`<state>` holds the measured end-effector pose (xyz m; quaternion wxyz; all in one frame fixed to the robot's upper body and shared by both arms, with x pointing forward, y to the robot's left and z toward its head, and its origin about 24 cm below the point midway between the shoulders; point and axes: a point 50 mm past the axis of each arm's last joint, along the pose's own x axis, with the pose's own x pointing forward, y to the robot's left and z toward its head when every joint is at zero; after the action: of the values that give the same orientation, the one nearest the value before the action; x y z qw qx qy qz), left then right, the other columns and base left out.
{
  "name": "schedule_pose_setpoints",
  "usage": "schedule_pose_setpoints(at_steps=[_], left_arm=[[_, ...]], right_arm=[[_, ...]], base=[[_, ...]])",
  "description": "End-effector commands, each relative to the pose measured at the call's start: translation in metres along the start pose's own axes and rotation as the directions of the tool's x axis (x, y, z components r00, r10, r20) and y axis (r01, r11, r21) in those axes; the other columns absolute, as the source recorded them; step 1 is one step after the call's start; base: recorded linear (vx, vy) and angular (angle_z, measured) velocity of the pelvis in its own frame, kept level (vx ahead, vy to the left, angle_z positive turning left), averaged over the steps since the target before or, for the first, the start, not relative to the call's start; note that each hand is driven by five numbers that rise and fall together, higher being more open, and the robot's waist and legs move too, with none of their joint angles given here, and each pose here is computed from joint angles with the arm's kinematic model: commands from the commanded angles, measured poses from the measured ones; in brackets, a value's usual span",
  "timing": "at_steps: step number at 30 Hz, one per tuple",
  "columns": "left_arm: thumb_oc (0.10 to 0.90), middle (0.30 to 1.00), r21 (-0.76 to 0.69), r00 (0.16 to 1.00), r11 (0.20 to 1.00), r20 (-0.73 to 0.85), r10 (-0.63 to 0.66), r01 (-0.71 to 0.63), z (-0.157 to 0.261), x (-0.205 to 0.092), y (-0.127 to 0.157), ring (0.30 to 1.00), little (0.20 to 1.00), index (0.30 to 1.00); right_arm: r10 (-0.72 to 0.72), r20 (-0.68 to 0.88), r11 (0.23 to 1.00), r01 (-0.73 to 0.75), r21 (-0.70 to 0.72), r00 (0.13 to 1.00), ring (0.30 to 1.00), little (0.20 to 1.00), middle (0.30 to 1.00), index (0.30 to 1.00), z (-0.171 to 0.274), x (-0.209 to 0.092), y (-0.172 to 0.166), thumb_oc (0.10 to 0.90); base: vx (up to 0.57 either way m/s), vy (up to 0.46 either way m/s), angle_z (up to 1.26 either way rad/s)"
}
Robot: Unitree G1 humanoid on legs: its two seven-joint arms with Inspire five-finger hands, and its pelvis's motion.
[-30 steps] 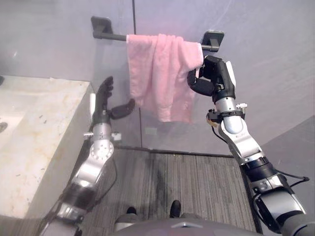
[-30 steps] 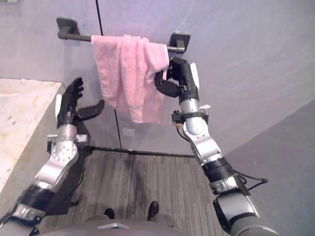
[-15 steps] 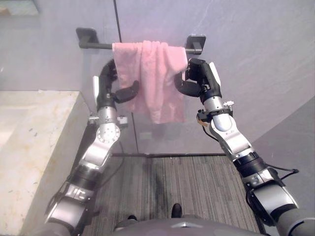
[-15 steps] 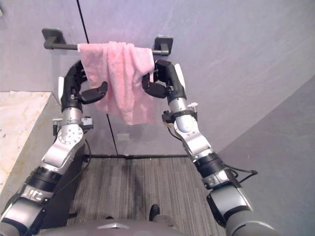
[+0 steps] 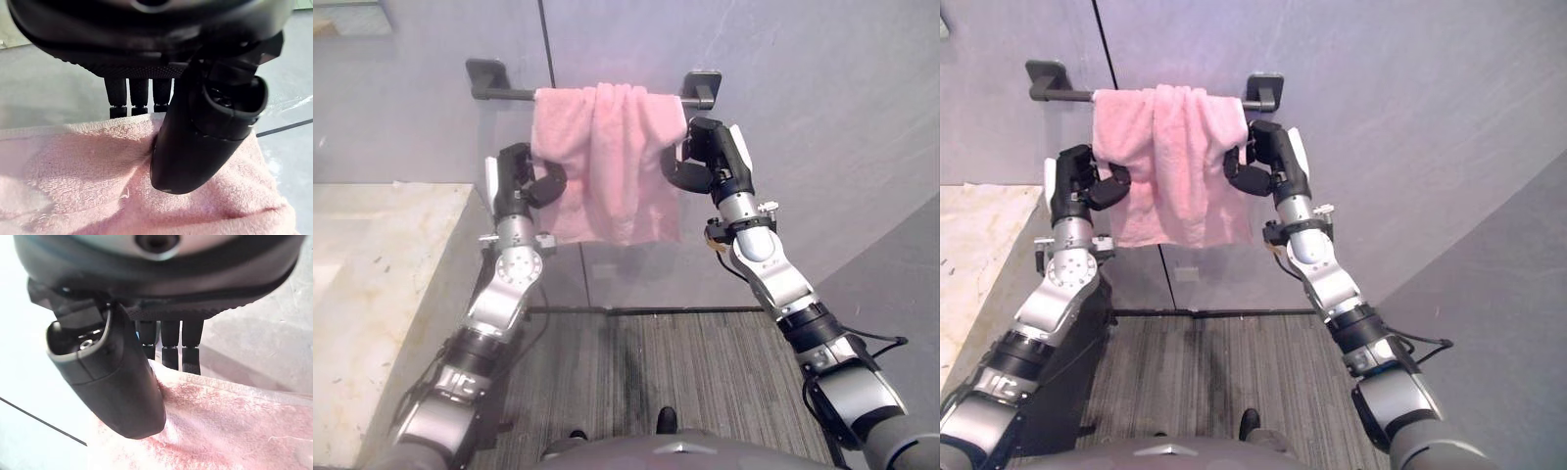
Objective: Organize the bathroom.
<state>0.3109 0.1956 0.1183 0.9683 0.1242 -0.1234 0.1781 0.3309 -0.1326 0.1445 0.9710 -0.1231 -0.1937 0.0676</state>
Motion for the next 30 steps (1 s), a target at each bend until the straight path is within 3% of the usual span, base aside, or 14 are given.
schedule_pose_setpoints(at_steps=[1, 13, 23, 30], left_arm=[[0.4, 0.3, 0.03, 0.97, 0.994, 0.224, 0.099, -0.108, 0.036, 0.025, 0.024, 0.3, 0.3, 0.3], [0.4, 0.3, 0.014, 0.984, 0.991, 0.123, 0.128, -0.13, 0.013, 0.016, 0.036, 0.3, 0.3, 0.3], [0.4, 0.3, -0.084, 0.985, 0.985, 0.06, 0.159, -0.154, 0.005, 0.007, 0.021, 0.3, 0.3, 0.3], [0.4, 0.3, -0.188, 0.952, 0.936, 0.01, 0.305, -0.298, 0.003, 0.001, 0.02, 0.3, 0.3, 0.3]], right_arm=[[0.006, 0.09, 1.0, -0.006, -0.007, 0.996, 0.3, 0.3, 0.3, 0.3, 0.004, -0.007, -0.005, 0.4], [-0.103, 0.005, 0.995, 0.103, 0.006, 0.995, 0.3, 0.3, 0.3, 0.3, -0.016, -0.023, -0.02, 0.4], [-0.119, -0.127, 0.969, 0.143, 0.199, 0.985, 0.3, 0.3, 0.3, 0.3, -0.031, -0.032, -0.006, 0.4], [-0.149, -0.256, 0.913, 0.232, 0.334, 0.955, 0.3, 0.3, 0.3, 0.3, -0.044, -0.038, 0.008, 0.4]], base=[[0.0, 0.0, 0.0], [0.0, 0.0, 0.0], [0.0, 0.0, 0.0], [0.0, 0.009, -0.04]])
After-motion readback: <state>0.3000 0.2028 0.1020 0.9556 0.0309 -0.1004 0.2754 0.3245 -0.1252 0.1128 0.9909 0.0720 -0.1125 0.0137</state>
